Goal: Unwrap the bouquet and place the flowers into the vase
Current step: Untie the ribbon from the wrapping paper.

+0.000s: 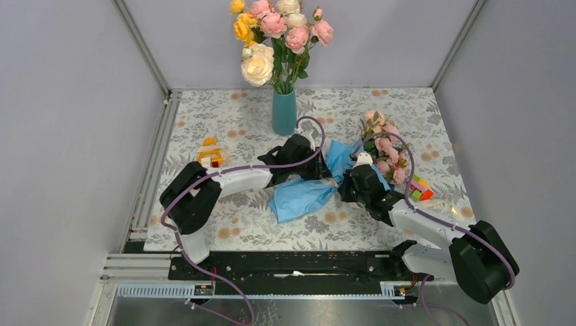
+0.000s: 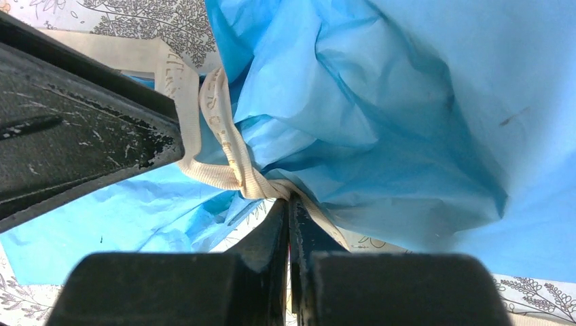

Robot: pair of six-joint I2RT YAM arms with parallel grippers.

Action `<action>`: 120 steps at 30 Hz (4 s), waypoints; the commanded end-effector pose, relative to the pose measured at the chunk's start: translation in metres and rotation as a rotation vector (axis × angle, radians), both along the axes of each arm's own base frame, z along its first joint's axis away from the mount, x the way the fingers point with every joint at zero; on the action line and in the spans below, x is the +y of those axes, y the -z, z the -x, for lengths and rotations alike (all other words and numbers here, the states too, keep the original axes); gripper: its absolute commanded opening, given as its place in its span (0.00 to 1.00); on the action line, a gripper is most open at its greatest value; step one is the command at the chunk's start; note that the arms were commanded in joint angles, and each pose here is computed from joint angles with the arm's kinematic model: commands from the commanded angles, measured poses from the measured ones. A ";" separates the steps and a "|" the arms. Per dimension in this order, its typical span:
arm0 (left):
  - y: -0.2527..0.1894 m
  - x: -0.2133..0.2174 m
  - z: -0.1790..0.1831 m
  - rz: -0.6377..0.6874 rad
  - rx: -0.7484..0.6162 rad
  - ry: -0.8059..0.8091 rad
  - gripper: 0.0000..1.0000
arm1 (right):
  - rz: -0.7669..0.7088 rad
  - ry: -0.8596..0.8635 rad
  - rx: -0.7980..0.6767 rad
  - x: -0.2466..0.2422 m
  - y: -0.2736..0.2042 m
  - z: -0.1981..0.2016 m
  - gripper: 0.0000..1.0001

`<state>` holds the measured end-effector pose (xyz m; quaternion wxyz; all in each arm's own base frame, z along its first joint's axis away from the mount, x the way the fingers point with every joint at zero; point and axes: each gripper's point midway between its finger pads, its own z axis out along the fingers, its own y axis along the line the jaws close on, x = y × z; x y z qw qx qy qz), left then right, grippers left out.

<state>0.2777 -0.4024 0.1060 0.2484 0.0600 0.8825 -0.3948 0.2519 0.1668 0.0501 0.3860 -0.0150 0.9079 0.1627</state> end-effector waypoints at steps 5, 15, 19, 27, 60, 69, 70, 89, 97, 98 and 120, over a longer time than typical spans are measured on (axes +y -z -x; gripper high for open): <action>-0.028 -0.024 -0.002 0.103 -0.044 0.033 0.41 | -0.021 -0.012 -0.029 0.004 -0.008 0.000 0.00; 0.000 -0.026 0.005 0.042 0.013 0.010 0.47 | -0.023 -0.023 -0.033 0.005 -0.008 0.001 0.00; 0.002 -0.029 0.007 0.040 0.018 0.003 0.46 | -0.029 -0.028 -0.039 0.006 -0.010 0.001 0.00; 0.010 -0.028 0.000 0.020 0.014 -0.040 0.39 | -0.036 -0.054 -0.049 0.008 -0.012 0.004 0.00; -0.016 -0.029 -0.019 0.061 -0.078 -0.054 0.00 | -0.029 0.134 -0.009 -0.035 -0.017 0.034 0.00; -0.022 -0.035 -0.010 0.103 -0.068 0.011 0.00 | -0.088 0.043 -0.024 -0.024 -0.030 0.046 0.25; -0.023 -0.035 -0.008 0.111 -0.065 0.018 0.00 | -0.100 0.009 -0.029 -0.019 -0.033 0.047 0.29; -0.052 -0.042 0.017 0.222 -0.003 0.135 0.00 | -0.203 -0.244 -0.103 0.024 -0.063 0.048 0.59; -0.051 -0.039 0.016 0.190 0.003 0.123 0.00 | -0.248 -0.203 -0.157 0.025 -0.068 0.040 0.57; -0.051 -0.038 0.016 0.189 0.004 0.120 0.00 | -0.244 -0.207 -0.156 0.026 -0.068 0.040 0.56; -0.058 -0.039 0.023 0.205 0.005 0.135 0.00 | -0.046 -0.086 -0.177 -0.004 -0.044 0.015 0.39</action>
